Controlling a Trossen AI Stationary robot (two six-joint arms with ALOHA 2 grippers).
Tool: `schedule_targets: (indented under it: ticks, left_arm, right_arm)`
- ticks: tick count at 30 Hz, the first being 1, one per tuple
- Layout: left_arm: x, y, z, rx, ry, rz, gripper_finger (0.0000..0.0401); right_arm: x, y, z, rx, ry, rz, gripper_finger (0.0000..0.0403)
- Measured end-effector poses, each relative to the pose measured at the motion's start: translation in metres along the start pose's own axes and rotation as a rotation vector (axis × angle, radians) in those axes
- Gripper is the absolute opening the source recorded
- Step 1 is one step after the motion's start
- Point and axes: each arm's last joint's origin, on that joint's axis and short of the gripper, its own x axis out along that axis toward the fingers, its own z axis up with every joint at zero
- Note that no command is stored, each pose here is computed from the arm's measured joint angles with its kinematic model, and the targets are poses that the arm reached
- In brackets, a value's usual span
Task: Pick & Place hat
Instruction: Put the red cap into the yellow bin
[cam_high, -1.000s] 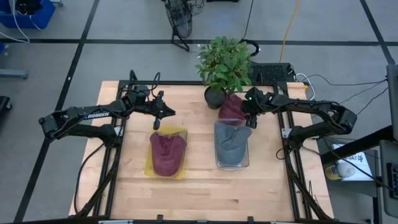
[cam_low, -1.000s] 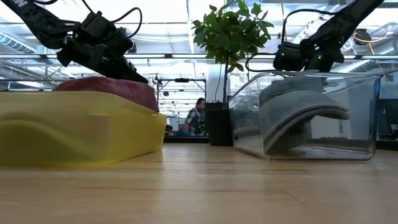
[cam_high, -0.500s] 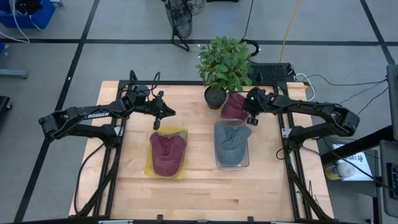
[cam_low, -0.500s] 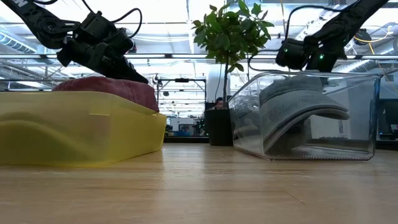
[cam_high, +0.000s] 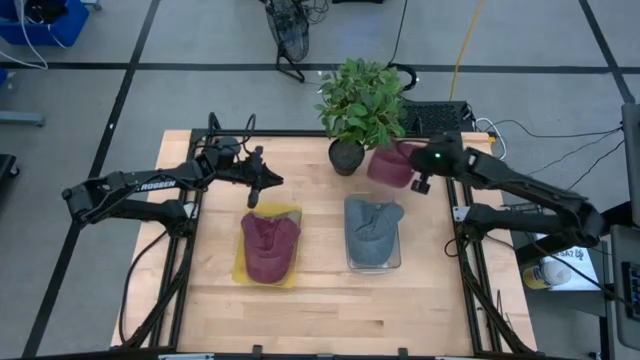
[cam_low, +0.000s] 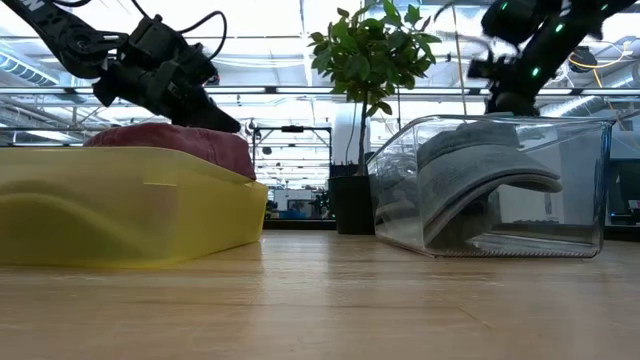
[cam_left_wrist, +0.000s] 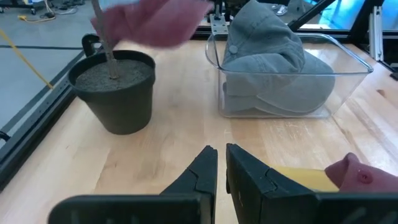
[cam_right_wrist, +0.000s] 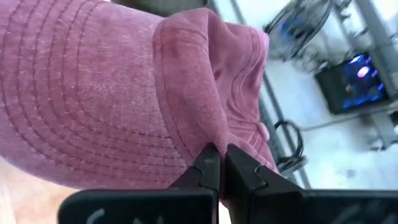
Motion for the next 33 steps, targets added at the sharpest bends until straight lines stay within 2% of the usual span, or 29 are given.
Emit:
schedule_targets:
  ticks: [6,10,12,16,20,23,26,30,33]
  left_arm:
    - [0.003,-0.005,0.001,-0.058,-0.002,-0.025,0.0042]
    - [0.005,-0.01,0.002,-0.122,0.0,-0.047,0.0042]
    - [0.007,-0.013,0.003,-0.149,-0.003,-0.061,0.0042]
    - [0.01,-0.02,0.009,-0.21,-0.041,-0.104,0.0042]
    - [0.014,-0.03,0.02,-0.165,-0.124,-0.17,0.0042]
    - [0.015,-0.038,0.029,-0.159,-0.19,-0.211,0.0042]
    - [0.015,-0.046,0.035,-0.146,-0.226,-0.242,0.0042]
    - [0.011,-0.053,0.043,-0.133,-0.247,-0.179,0.0042]
    - [0.006,-0.062,0.046,-0.06,-0.248,-0.158,0.0042]
  right_arm:
    - [-0.039,-0.002,0.007,0.003,-0.166,-0.011,0.0001]
    - [-0.063,0.0,0.008,0.008,-0.226,0.032,0.0001]
    - [-0.073,0.002,0.008,0.023,-0.251,0.098,0.0]
    - [-0.085,0.01,0.007,0.069,-0.324,0.3,0.0]
    - [-0.082,0.022,0.014,0.073,-0.37,0.426,0.0]
    - [-0.071,0.035,0.024,0.024,-0.356,0.438,0.0]
    - [-0.063,0.051,0.041,-0.041,-0.404,0.474,0.0]
    - [-0.06,0.075,0.065,-0.135,-0.536,0.518,0.0]
    - [-0.061,0.093,0.075,-0.222,-0.572,0.524,0.0]
